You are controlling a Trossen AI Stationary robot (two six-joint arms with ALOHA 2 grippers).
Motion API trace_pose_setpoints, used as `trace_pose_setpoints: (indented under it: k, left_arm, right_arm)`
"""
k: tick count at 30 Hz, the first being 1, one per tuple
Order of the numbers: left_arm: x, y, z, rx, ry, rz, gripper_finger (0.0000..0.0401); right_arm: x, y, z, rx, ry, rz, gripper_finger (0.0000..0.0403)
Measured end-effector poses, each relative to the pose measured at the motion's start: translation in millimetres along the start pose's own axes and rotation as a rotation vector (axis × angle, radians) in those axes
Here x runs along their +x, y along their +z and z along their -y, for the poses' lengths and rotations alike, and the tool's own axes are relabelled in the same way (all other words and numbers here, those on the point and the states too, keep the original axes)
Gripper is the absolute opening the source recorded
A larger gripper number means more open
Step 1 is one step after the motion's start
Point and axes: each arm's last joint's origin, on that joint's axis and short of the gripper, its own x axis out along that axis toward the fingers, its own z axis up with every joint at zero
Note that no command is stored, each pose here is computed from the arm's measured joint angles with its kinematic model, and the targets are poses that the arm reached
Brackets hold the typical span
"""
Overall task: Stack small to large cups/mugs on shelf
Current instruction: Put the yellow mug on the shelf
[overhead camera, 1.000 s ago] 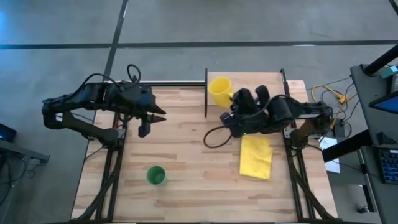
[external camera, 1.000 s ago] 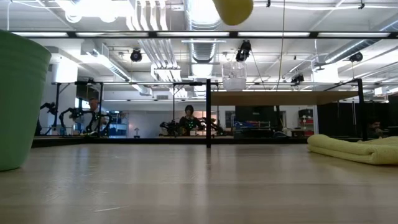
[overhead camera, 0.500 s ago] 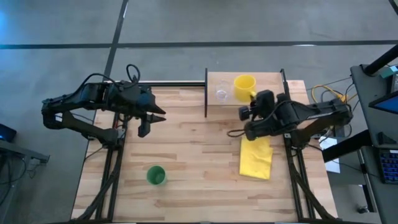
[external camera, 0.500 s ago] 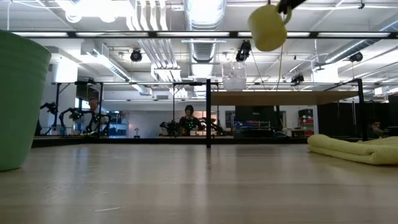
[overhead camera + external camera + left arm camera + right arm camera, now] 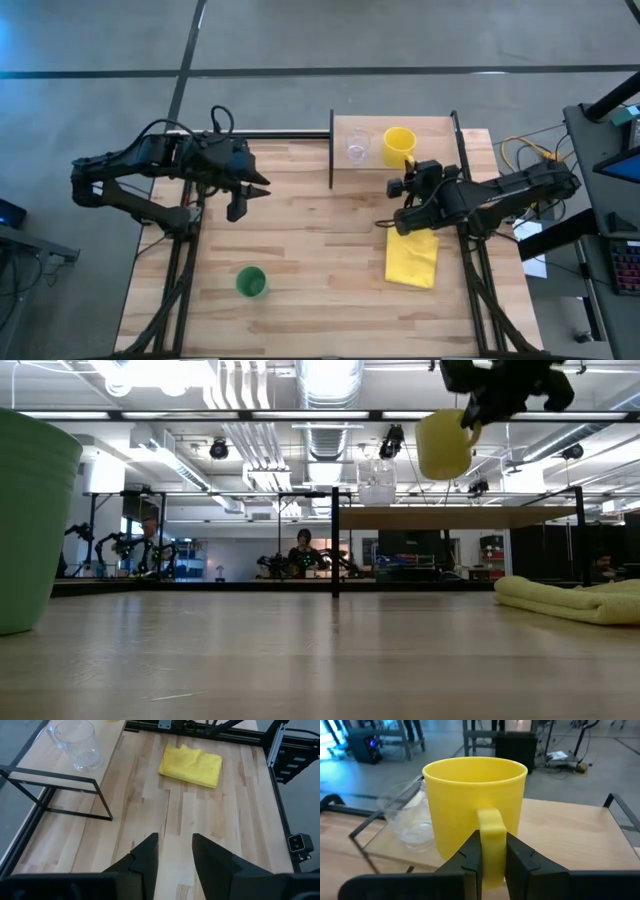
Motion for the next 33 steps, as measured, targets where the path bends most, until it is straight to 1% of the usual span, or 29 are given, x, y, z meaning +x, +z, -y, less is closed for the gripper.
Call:
trace_pose_setpoints:
  k: [6, 10, 13, 22, 28, 33]
  left_arm:
    - [2.6, 0.5, 0.2, 0.0, 0.001, -0.007, 0.0105]
    - [2.5, 0.6, 0.2, 0.0, 0.001, -0.006, 0.0105]
    - [2.3, 0.8, 0.2, 0.0, 0.001, -0.005, 0.0105]
    - [4.7, 1.5, 0.3, 0.001, 0.002, -0.007, 0.0105]
    - [5.5, 2.5, 0.5, 0.001, 0.0, 0.002, 0.0105]
    - [5.6, 3.0, 0.5, 0.001, 0.0, 0.007, 0.0105]
  right_arm:
    - [9.1, -27.5, 6.7, 0.016, -0.02, 0.055, 0.0043]
    - [13.9, -38.0, 9.5, 0.015, -0.027, 0.08, 0.0043]
    - [16.4, -38.6, 10.2, 0.022, -0.036, 0.111, 0.0043]
    - [26.2, -35.1, 9.9, 0.033, -0.078, 0.117, 0.0043]
    - [29.7, -33.9, 4.4, -0.032, -0.08, 0.107, 0.0043]
    - [35.6, -31.9, 5.3, -0.019, -0.106, 0.105, 0.0043]
